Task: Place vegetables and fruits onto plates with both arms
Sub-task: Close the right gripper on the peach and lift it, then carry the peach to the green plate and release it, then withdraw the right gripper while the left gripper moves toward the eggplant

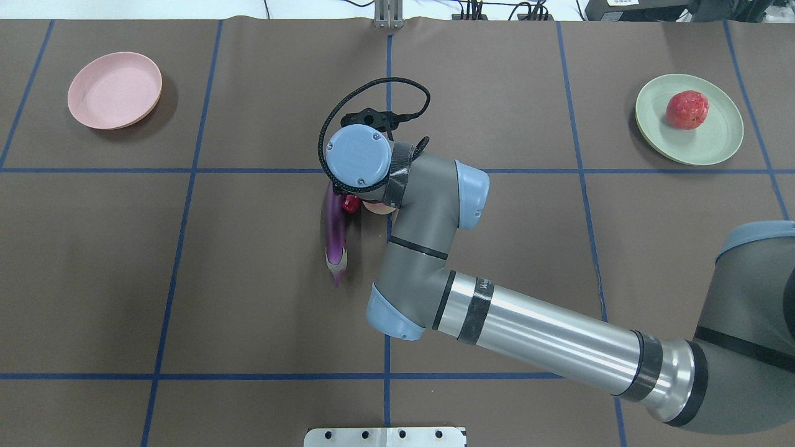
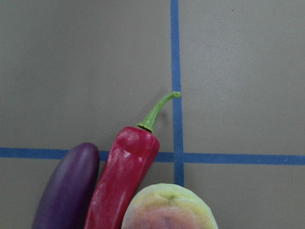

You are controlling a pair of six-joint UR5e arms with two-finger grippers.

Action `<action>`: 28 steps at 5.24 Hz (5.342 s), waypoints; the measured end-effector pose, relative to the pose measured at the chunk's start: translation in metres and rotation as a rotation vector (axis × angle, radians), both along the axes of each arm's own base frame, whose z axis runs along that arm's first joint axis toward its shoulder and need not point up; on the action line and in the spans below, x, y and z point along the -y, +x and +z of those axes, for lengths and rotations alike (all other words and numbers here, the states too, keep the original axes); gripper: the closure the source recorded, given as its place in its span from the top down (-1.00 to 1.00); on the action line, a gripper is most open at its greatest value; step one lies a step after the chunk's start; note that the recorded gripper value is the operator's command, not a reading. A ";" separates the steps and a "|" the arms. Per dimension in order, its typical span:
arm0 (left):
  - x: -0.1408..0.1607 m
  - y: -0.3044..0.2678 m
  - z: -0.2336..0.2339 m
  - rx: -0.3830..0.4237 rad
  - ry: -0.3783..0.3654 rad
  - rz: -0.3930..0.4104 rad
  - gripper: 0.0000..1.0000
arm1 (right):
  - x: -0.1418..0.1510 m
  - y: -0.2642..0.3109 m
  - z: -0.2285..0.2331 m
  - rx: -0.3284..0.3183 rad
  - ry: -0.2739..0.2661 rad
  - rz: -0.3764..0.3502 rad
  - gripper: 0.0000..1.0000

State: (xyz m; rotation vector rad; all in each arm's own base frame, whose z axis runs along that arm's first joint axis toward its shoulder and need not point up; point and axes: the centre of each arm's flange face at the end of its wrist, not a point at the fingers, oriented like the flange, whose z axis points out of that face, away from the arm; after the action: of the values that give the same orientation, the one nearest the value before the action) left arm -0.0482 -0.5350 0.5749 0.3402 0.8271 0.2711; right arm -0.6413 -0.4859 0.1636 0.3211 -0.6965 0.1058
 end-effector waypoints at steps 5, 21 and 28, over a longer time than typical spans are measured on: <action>0.000 0.000 0.000 0.000 0.004 0.001 1.00 | 0.038 0.036 -0.005 -0.009 0.050 -0.011 -1.00; 0.026 0.065 -0.043 -0.037 -0.008 -0.015 1.00 | 0.072 0.662 0.410 0.070 -0.074 -0.202 1.00; -0.038 0.511 -0.274 -0.105 -0.325 -0.096 1.00 | -0.002 0.697 0.402 0.013 -0.133 -0.221 1.00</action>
State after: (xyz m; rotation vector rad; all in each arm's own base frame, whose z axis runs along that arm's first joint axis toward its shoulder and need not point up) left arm 0.4632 -0.4970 0.3013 0.0887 0.9389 0.0271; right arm 0.0557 -0.4841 0.5657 0.1146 -0.7294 -0.0557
